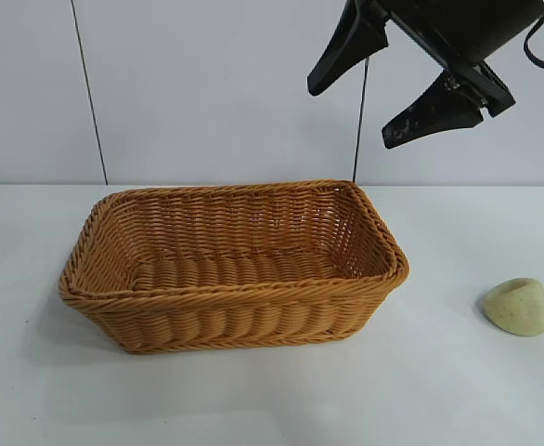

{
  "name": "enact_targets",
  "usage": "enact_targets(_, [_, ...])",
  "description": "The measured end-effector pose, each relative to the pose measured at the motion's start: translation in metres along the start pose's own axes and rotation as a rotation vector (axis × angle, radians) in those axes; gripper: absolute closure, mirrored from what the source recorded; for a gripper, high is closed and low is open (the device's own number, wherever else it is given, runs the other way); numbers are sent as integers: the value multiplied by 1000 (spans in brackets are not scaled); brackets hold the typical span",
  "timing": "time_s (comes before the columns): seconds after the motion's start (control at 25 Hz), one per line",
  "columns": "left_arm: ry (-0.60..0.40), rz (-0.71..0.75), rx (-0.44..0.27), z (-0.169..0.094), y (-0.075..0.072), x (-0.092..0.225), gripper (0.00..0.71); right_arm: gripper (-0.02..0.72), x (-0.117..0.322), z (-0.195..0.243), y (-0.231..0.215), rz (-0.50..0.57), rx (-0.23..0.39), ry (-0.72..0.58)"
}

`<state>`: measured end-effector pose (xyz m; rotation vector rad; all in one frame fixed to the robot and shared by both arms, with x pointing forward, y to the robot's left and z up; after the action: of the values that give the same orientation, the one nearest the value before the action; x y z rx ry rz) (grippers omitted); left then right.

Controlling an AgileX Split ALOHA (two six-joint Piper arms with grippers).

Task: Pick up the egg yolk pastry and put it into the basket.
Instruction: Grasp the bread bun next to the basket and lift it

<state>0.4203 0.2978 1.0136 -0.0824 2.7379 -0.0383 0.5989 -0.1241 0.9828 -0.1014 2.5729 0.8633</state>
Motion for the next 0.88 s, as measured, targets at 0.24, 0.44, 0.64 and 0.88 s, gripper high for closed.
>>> enact_targets(0.24, [-119, 1, 8, 1, 5, 65, 36, 78, 0, 0, 0, 0, 0, 0])
enact_targets(0.44, [-334, 2, 23, 2, 6, 81, 36, 78, 0, 0, 0, 0, 0, 0])
enact_targets(0.64, [-463, 4, 32, -12, 6, 88, 36, 78, 0, 0, 0, -1, 0, 2])
enact_targets(0.88, [-545, 5, 38, -22, 6, 92, 36, 78, 1, -3, -9, -42, 59, 20])
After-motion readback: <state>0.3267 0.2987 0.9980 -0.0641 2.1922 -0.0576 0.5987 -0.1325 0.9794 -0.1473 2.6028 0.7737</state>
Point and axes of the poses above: a point on each arm's last joint axis where the gripper is mounted, z pointing out along that axis toward the gripper, y along the wrist's bending axis when the last joint is at zero, x = y × z, the point moved 9 cm from there along z, pointing out along that axis toward the gripper, and after that the axes turned 1 degree about -z, right-handed, at the moved point
